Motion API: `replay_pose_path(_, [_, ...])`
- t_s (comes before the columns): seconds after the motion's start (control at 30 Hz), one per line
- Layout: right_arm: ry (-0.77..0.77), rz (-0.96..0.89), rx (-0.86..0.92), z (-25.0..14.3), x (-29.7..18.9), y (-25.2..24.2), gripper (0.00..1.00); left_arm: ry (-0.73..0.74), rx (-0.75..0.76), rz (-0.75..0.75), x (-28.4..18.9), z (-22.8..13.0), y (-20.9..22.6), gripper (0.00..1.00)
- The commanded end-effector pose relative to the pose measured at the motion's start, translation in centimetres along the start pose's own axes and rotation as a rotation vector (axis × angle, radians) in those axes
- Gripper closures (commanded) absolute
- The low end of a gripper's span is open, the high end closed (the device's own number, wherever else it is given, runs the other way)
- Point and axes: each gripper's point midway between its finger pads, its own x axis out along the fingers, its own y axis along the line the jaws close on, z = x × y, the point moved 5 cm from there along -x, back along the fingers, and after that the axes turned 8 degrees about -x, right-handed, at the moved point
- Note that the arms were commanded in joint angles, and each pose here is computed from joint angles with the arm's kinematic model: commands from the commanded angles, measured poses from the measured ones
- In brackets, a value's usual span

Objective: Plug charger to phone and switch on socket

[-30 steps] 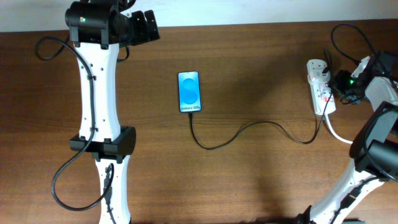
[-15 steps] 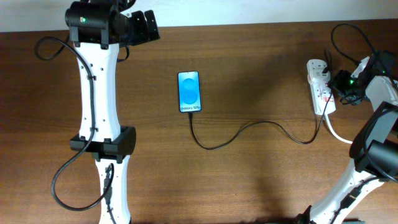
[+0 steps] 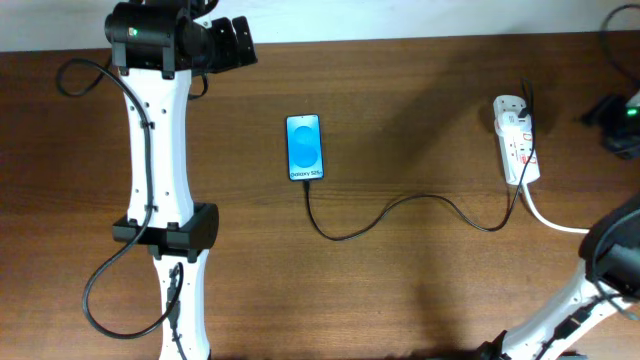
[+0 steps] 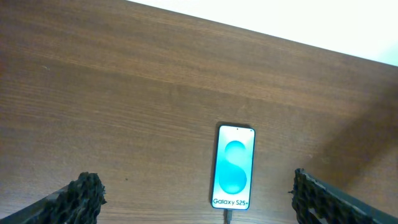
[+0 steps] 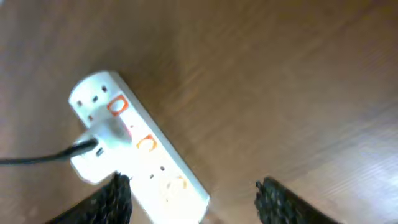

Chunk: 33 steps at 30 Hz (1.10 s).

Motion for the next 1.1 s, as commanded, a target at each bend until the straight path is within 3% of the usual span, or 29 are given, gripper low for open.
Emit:
replay_pose_path(0.0, [-0.092, 0.130, -0.267, 1.0, -9.0, 3.9, 0.33, -0.011, 0.013, 0.008, -0.4, 0.2, 0.2, 0.01])
replay_pose_path(0.13, [-0.216, 0.244, -0.494, -1.7, -20.2, 10.9, 0.29, -0.011, 0.013, 0.008, -0.4, 0.2, 0.2, 0.01])
replay_pose_path(0.2, [-0.285, 0.271, -0.606, -5.3, -25.9, 14.9, 0.24, -0.010, 0.014, 0.007, -0.4, 0.1, 0.2, 0.00])
replay_pose_path(0.3, [-0.393, 0.318, -0.769, -10.2, -31.4, 19.2, 0.01, -0.010, 0.014, 0.008, -0.4, 0.1, 0.2, 0.01])
replay_pose_path(0.33, [-0.413, 0.357, -0.798, -11.9, -32.8, 20.6, 0.02, -0.010, 0.014, 0.008, -0.4, 0.1, 0.2, 0.01])
replay_pose_path(0.47, [-0.362, 0.473, -0.856, -16.5, -34.0, 25.3, 0.02, -0.010, 0.014, 0.008, -0.4, 0.1, 0.2, 0.01])
replay_pose_path(0.93, [-0.369, 0.400, -0.967, -16.9, -33.2, 25.9, 0.02, -0.010, 0.014, 0.007, -0.4, 0.1, 0.2, 0.01])
replay_pose_path(1.07, [-0.550, 0.348, -0.988, -15.9, -33.8, 26.4, 0.02, -0.010, 0.014, 0.007, -0.4, 0.1, 0.2, 0.01])
